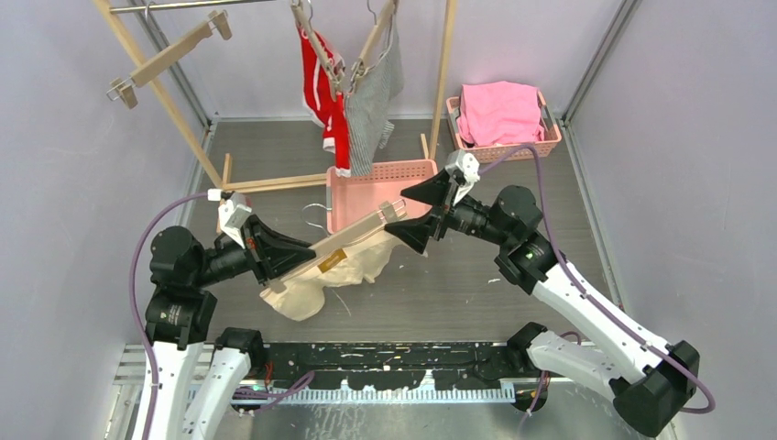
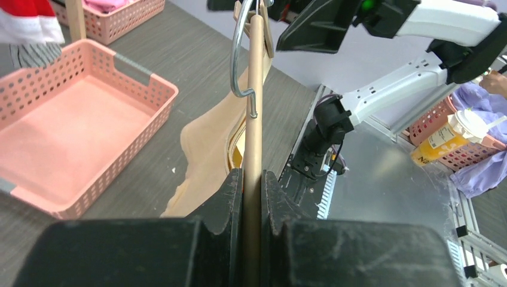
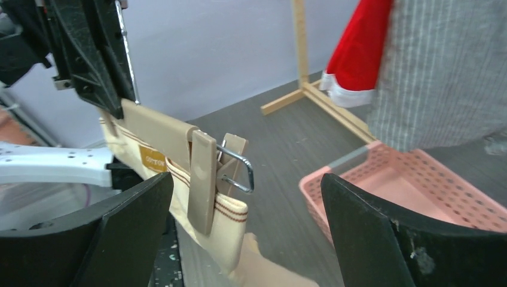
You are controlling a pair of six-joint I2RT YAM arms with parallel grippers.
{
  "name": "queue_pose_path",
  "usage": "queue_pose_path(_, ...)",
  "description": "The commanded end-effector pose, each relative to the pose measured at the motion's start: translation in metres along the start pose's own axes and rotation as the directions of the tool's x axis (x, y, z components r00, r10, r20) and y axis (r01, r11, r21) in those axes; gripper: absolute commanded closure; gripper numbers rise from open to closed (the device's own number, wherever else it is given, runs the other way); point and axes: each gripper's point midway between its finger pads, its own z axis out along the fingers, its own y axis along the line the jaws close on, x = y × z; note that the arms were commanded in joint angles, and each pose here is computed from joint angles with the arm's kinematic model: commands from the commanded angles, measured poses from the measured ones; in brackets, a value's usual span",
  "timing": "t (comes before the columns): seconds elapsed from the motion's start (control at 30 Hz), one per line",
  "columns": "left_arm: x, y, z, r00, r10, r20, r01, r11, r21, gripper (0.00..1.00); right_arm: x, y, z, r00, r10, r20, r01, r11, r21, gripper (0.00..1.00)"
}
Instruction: Remove the underwear clipped to the hanger
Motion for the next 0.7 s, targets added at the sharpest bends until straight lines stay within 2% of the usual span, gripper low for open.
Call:
queue_pose_path(0.0,-0.024,-0.024,-0.001,0.989,0.132,0.07,-0.138,0.985,0.102,1.0,-0.039,0.035,0.007,0.996,-0.002,0.095,0.021,0.98,-0.199,0.0)
queue_pose_path(0.2,-0.024,-0.023,0.0,0.987,0.141,0.071,-0.148,0.983,0.107,1.0,-0.05,0.047,0.011,0.992,0.034,0.121,0.001,0.959,-0.283,0.05)
queue_pose_path(0.43,-0.022,-0.016,0.002,0.988,0.14,0.068,-0.146,0.985,0.091,1.0,-0.053,0.049,0.015,0.992,0.057,0.114,-0.019,0.952,-0.306,0.08)
queue_pose_path(0.6,-0.022,-0.014,0.002,0.987,0.144,0.072,-0.15,0.986,0.08,1.0,-0.049,0.052,0.017,0.993,0.072,0.091,-0.039,0.943,-0.33,0.31)
queue_pose_path(0.67,-0.023,-0.013,0.002,0.986,0.149,0.075,-0.154,0.985,0.076,1.0,-0.047,0.053,0.018,0.994,0.079,0.077,-0.048,0.938,-0.342,0.37)
